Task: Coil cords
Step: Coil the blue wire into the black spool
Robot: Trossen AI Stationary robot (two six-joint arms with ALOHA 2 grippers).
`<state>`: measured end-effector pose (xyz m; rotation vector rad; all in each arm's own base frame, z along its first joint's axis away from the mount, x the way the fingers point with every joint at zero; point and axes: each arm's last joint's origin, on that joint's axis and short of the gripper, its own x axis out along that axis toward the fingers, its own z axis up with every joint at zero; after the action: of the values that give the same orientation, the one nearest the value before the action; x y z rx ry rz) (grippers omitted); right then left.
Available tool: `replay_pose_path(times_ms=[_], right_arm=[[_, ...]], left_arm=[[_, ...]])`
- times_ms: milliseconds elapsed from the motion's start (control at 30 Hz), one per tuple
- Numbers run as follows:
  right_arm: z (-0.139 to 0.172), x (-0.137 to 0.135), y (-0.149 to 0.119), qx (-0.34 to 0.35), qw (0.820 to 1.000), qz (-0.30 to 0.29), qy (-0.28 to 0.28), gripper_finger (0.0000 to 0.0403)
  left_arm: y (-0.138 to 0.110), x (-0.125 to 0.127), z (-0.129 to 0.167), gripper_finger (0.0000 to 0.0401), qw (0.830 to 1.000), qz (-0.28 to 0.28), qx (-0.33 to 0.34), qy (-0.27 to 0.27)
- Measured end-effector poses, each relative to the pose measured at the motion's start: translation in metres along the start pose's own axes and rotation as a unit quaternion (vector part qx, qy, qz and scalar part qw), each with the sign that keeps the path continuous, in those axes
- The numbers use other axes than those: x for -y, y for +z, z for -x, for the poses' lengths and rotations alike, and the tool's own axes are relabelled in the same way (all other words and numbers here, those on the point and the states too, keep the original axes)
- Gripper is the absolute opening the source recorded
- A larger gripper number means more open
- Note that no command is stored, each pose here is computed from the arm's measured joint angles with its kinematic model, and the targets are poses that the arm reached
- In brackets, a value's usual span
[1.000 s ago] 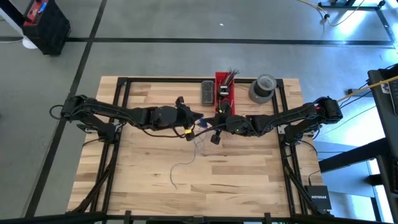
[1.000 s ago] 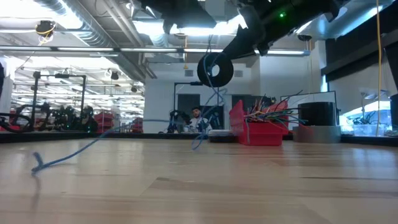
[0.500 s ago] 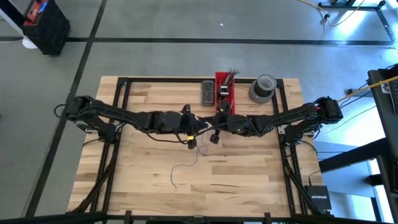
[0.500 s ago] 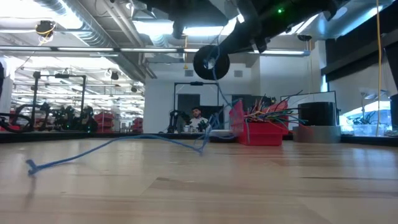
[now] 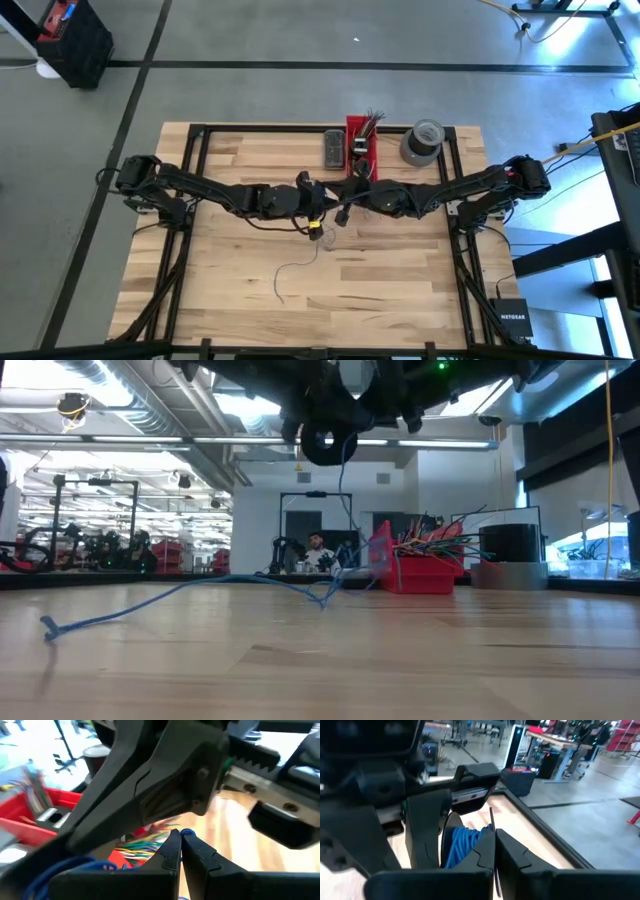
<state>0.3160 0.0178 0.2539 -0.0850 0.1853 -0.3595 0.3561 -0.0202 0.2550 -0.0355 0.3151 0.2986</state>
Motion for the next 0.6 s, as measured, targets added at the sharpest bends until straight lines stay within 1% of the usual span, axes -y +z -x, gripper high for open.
replay_pose_path(times_ms=[67,200,400,500,600], right_arm=[[0.000,0.001,0.002,0.010,1.000,-0.003,-0.002,0.0008],[0.001,0.001,0.008,0.037,0.999,0.006,-0.011,0.0008],[0.011,0.007,0.027,0.092,0.995,0.014,-0.017,0.0008],[0.019,0.010,0.035,0.107,0.994,0.014,-0.014,0.0008],[0.027,0.013,0.044,0.125,0.992,0.011,0.005,0.0008]], left_arm=[[0.000,-0.001,0.000,0.0005,1.000,-0.006,0.002,0.009],[0.000,0.002,0.001,0.0005,1.000,-0.014,0.003,0.009],[0.002,0.003,0.002,0.0005,0.999,-0.035,0.005,0.012],[0.002,0.003,0.002,0.0005,0.999,-0.043,0.006,0.012],[0.003,0.003,0.002,0.0005,0.999,-0.049,0.009,0.014]])
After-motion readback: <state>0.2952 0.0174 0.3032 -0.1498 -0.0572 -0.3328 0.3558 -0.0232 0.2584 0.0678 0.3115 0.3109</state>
